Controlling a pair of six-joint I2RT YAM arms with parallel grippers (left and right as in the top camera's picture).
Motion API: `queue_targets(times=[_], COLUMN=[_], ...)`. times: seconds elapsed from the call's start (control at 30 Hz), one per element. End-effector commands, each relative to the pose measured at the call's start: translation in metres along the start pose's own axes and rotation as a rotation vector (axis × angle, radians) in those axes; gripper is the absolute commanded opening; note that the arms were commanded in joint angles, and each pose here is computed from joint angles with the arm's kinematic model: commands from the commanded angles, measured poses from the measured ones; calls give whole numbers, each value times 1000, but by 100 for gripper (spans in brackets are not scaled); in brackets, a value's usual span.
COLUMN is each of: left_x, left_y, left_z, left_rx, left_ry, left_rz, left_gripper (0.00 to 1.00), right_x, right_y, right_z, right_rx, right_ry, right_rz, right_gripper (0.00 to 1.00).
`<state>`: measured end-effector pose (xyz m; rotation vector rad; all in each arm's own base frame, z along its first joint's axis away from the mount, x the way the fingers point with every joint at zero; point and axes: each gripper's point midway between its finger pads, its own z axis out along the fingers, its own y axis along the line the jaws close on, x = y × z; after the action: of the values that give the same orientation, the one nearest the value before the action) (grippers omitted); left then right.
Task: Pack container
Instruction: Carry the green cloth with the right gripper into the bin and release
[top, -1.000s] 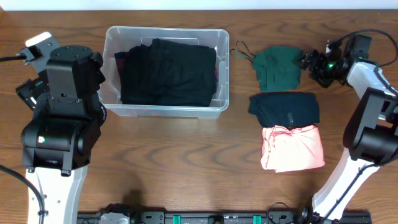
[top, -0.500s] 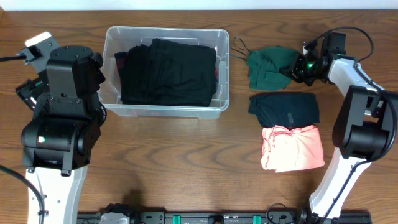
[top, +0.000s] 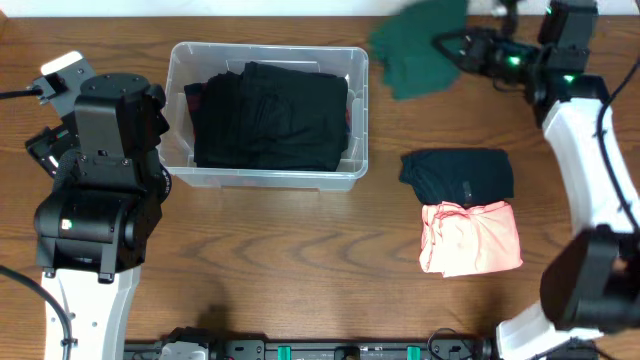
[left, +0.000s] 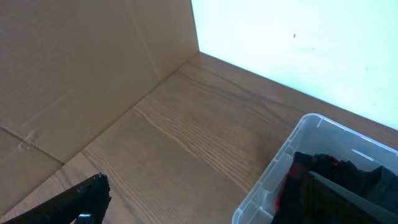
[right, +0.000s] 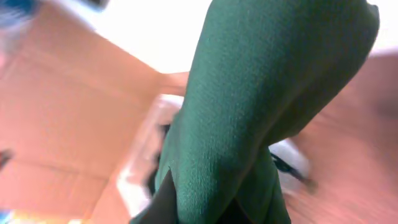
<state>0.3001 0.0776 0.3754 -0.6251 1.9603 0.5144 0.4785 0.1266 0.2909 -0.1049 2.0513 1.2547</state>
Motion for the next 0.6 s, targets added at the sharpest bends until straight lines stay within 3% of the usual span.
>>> queue_targets(times=[0.0,0.27,0.57], left_x=[-4,-4,-4], left_y=[5,5,5], left_z=[-1,-1,-1], left_rx=[-23,-23,-23], left_ry=[-14,-14,-14], left_rz=[-2,-3,-2], left_gripper=[98,98,98], right_x=[14,44,109], right_y=[64,155,165], right_z=[24,106,205], right_rx=[-180,-270,-209], right_ry=[69,0,-62], right_rz=[10,-115,-31], right_gripper=[1,1,1])
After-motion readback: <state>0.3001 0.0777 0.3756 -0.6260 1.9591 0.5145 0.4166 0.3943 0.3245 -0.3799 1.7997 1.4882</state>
